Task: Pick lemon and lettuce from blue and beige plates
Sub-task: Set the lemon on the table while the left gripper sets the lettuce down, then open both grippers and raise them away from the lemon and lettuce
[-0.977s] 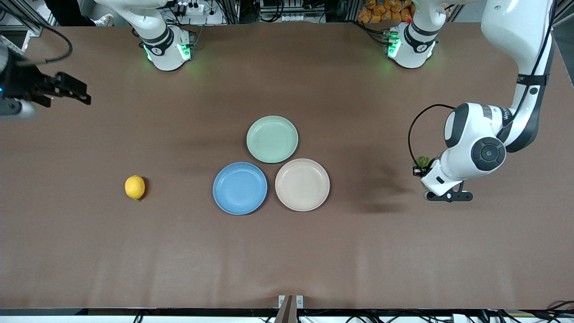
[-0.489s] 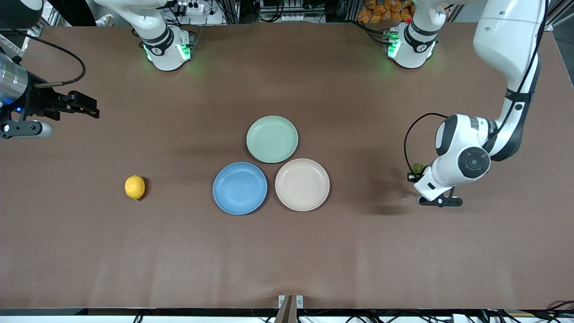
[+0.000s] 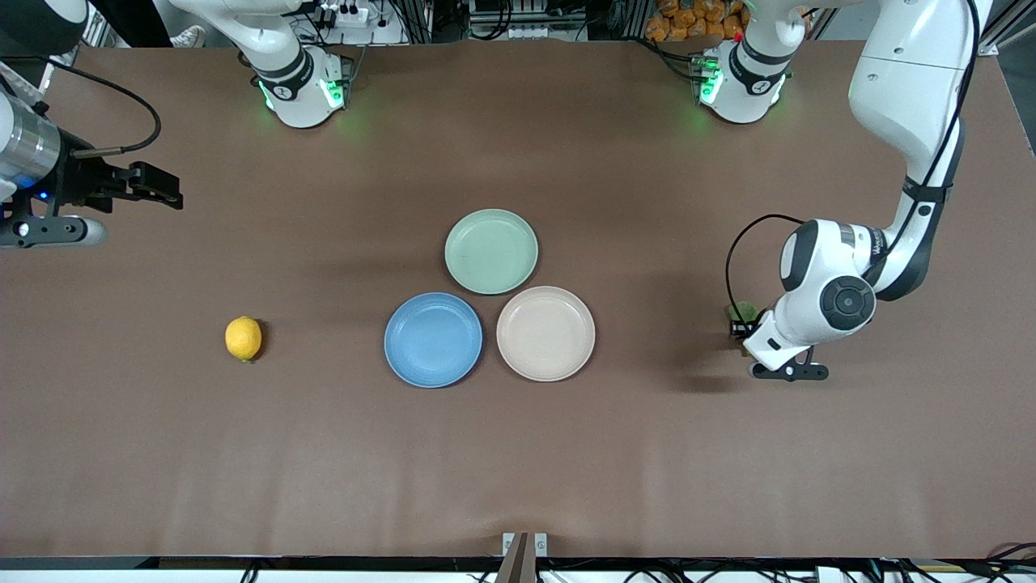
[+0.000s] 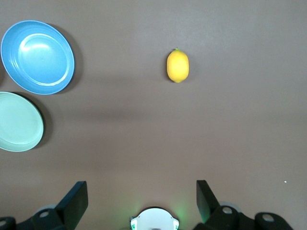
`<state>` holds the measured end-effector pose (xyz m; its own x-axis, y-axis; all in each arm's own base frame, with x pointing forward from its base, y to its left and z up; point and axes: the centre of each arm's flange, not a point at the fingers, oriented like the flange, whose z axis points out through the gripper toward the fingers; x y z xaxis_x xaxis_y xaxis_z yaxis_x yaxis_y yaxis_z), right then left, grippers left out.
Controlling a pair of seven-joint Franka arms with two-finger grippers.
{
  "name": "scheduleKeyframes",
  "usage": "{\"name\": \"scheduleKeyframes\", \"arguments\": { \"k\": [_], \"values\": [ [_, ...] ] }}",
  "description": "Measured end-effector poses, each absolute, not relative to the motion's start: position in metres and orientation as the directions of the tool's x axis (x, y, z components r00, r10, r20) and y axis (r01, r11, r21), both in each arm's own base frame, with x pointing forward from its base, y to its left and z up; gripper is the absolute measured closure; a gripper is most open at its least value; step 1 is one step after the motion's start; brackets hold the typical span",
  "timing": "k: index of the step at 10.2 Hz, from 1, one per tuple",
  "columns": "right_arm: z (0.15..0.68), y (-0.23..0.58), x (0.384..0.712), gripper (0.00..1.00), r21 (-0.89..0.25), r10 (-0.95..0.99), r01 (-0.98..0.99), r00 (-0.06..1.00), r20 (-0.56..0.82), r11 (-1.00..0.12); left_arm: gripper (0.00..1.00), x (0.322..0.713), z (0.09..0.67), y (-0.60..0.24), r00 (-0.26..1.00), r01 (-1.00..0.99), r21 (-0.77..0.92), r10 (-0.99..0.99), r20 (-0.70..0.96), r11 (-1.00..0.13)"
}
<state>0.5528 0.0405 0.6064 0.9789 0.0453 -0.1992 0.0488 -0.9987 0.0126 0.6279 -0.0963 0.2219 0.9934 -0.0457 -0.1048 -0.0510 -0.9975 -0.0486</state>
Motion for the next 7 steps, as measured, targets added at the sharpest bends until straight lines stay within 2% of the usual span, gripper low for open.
{"name": "scheduleKeyframes", "arguments": {
  "k": [2, 3, 7],
  "values": [
    [0.607, 0.038, 0.551, 0.0, 0.015, 0.04, 0.044, 0.979, -0.199, -0.999, 0.04, 0.643, 0.248, -0.1, 0.997, -0.051, -0.045, -0.048, -0.058, -0.998],
    [0.607, 0.035, 0.551, 0.0, 0.018, 0.034, 0.038, 0.979, -0.199, -0.999, 0.0, 0.65, 0.275, -0.101, 0.998, -0.049, -0.05, -0.046, -0.043, -0.998],
    [0.606, 0.032, 0.549, 0.0, 0.027, 0.028, 0.034, 0.98, -0.198, -0.999, 0.0, 0.648, 0.436, -0.109, 0.999, -0.044, -0.076, -0.044, -0.003, -0.996]
  ]
}}
